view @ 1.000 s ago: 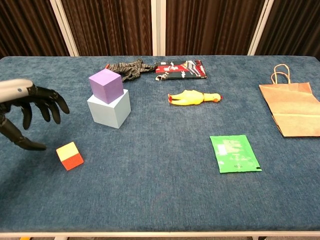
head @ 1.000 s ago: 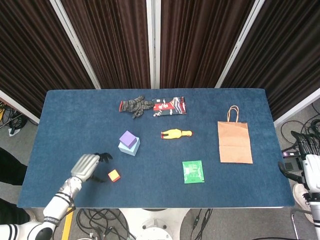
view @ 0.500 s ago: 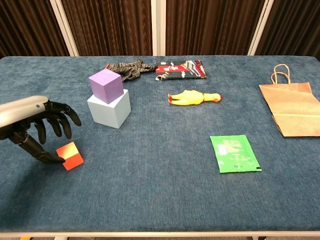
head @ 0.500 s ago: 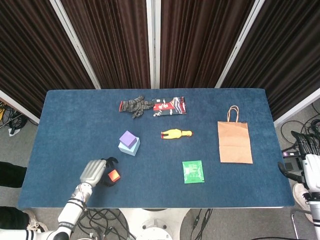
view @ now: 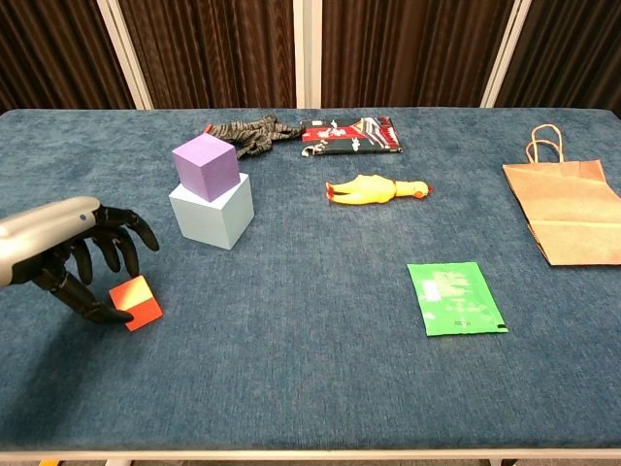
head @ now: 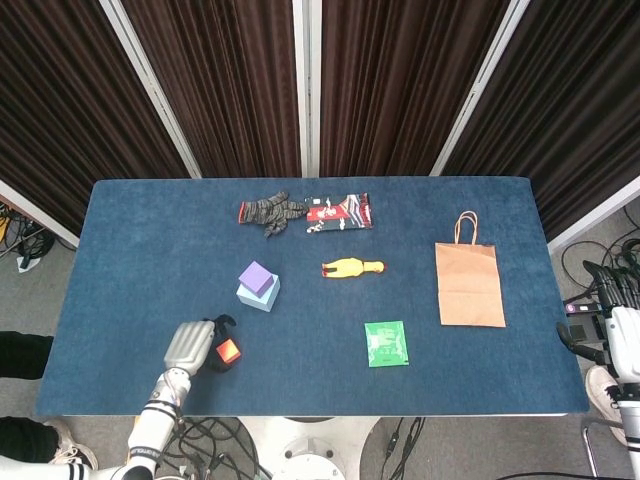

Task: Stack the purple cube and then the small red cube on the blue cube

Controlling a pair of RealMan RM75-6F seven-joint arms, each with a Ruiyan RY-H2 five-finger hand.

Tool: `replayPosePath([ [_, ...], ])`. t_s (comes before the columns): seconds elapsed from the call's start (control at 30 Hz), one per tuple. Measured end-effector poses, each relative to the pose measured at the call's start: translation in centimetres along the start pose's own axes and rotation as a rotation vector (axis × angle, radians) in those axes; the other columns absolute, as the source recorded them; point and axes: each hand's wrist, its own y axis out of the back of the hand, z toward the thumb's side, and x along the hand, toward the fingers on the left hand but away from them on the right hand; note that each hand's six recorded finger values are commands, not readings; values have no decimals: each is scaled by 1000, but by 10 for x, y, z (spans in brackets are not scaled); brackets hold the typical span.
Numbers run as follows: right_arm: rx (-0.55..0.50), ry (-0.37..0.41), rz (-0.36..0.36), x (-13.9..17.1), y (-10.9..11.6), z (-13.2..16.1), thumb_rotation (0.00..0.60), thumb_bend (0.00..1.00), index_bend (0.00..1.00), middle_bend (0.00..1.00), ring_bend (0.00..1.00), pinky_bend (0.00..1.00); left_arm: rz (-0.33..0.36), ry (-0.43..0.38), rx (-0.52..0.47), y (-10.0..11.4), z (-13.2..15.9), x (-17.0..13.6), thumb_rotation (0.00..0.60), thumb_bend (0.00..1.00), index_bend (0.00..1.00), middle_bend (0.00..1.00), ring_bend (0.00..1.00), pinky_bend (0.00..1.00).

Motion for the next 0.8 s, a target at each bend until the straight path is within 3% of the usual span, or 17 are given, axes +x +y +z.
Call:
replayPosePath([
  [0.8, -2, -6, 4, 1, -1, -3, 600, 224, 0, 78, 0, 0, 7, 14, -40, -10, 7, 10, 600, 81, 383, 584, 439, 506],
])
